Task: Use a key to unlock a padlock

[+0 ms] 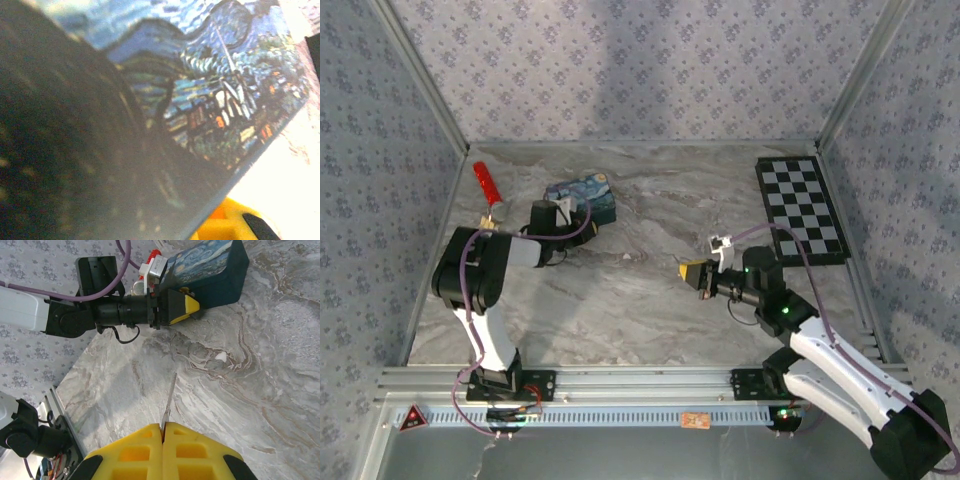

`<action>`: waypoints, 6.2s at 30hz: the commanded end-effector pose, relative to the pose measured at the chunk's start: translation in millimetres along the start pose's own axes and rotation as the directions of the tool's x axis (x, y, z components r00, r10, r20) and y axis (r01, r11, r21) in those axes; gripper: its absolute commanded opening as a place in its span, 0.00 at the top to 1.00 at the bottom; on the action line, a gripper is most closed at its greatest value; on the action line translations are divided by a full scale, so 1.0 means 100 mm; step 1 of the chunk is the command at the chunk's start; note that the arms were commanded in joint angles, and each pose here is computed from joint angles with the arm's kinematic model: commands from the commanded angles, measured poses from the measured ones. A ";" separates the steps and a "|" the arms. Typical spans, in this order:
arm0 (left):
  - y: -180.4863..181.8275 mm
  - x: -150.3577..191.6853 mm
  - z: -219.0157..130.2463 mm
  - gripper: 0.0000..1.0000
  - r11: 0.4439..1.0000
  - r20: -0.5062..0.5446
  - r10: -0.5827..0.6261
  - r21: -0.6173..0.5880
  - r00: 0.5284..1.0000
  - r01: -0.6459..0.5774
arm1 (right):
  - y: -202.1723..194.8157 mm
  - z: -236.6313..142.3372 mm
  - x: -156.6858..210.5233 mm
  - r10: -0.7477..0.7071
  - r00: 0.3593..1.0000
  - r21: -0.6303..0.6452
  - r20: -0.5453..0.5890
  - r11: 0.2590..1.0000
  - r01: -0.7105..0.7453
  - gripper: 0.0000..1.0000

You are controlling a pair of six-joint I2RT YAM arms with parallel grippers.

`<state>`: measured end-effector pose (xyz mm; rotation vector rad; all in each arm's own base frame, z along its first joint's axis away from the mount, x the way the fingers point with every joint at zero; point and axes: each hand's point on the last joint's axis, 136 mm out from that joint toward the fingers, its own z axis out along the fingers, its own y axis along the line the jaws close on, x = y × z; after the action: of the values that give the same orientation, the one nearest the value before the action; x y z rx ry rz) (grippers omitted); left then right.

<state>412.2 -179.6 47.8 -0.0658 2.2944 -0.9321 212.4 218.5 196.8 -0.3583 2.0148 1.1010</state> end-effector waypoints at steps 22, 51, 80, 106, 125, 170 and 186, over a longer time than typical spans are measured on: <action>-0.96 0.28 -0.46 1.00 0.919 -0.205 0.058 0.393 0.977 0.028 | 0.01 1.07 0.33 0.301 0.954 -0.103 -0.016 0.948 -0.301 1.00; -1.11 0.39 -0.47 1.00 0.895 -0.273 0.054 0.440 0.961 0.075 | -0.10 1.59 0.31 0.377 0.925 -0.296 -0.034 0.881 -0.370 1.00; -1.17 0.24 -0.52 1.00 0.870 -0.256 -0.025 0.470 0.966 0.147 | -0.26 1.76 0.20 0.413 0.909 -0.305 -0.054 0.860 -0.409 1.00; -1.29 0.12 -0.62 1.00 0.830 -0.235 -0.034 0.535 0.971 0.159 | -0.16 1.61 -0.09 0.402 0.915 -0.371 -0.041 0.844 -0.388 1.00; -1.31 0.12 -0.62 1.00 0.819 -0.241 -0.041 0.547 0.970 0.171 | -0.05 1.65 -0.09 0.393 0.917 -0.397 -0.062 0.834 -0.384 1.00; -1.42 0.11 -0.66 1.00 0.794 -0.248 -0.035 0.582 0.968 0.177 | -0.11 1.69 -0.14 0.421 0.905 -0.389 -0.053 0.827 -0.407 1.00; -1.43 0.10 -0.69 1.00 0.794 -0.242 -0.032 0.584 0.970 0.172 | -0.11 1.70 -0.08 0.421 0.905 -0.379 -0.061 0.829 -0.411 1.00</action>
<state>340.5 -240.4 137.2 -0.0080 2.2291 -1.7444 307.8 344.7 136.2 -0.0794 1.9308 1.7681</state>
